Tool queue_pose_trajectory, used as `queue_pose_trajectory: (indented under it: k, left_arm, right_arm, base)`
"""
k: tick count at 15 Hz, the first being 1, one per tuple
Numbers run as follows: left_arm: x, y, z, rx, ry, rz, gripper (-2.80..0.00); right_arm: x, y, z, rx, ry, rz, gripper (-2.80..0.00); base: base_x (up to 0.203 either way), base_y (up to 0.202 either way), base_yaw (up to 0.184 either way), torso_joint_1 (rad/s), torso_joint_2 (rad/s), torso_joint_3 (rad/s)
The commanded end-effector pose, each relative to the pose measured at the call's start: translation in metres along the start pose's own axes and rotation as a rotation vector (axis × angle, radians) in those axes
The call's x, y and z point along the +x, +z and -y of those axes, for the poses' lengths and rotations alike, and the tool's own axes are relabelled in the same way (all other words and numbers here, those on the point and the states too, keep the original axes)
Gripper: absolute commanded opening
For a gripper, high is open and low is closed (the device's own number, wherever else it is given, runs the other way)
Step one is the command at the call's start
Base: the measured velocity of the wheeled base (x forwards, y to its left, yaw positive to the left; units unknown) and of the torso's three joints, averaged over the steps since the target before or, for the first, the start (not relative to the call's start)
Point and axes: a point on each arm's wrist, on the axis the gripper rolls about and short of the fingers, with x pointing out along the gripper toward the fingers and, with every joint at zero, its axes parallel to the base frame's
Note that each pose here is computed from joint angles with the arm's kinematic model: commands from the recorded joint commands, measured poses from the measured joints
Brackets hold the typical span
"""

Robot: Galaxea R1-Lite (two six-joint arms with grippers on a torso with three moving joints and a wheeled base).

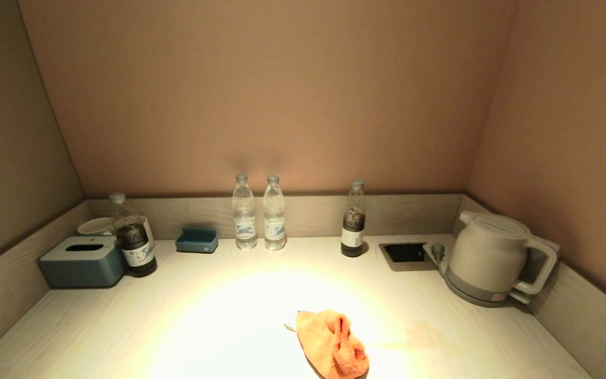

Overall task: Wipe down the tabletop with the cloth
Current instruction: Pick up the tablecloth

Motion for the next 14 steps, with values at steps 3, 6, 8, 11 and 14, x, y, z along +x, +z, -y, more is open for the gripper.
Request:
queue_pose_trajectory:
  k: [3,6,8,11,14]
  left_arm:
    - [-0.089,-0.027,-0.053,-0.114,0.162,0.340,-2.80]
    - [-0.114,-0.055,-0.062,-0.068,0.096,0.427,-2.80]
    - [-0.117,-0.070,-0.067,-0.052,0.077,0.430,-2.80]
    - [-0.122,-0.083,-0.071,-0.035,0.033,0.430,-2.80]
    - [-0.128,-0.111,-0.079,-0.020,-0.031,0.434,-2.80]
  right_arm:
    - [0.000,0.000,0.000,-0.001,0.000,-0.001,-2.80]
    - [0.000,0.000,0.000,0.000,0.000,-0.001,-2.80]
    - [0.000,0.000,0.000,0.000,0.000,0.001,-2.80]
    - [0.000,0.000,0.000,0.000,0.000,-0.001,-2.80]
    - [0.000,0.000,0.000,0.000,0.000,-0.001,-2.80]
  base:
    - [0.000,0.000,0.000,0.000,0.00,0.000]
    - [0.000,0.000,0.000,0.000,0.00,0.000]
    - [0.000,0.000,0.000,0.000,0.00,0.000]
    - [0.000,0.000,0.000,0.000,0.00,0.000]
    - [0.000,0.000,0.000,0.000,0.00,0.000]
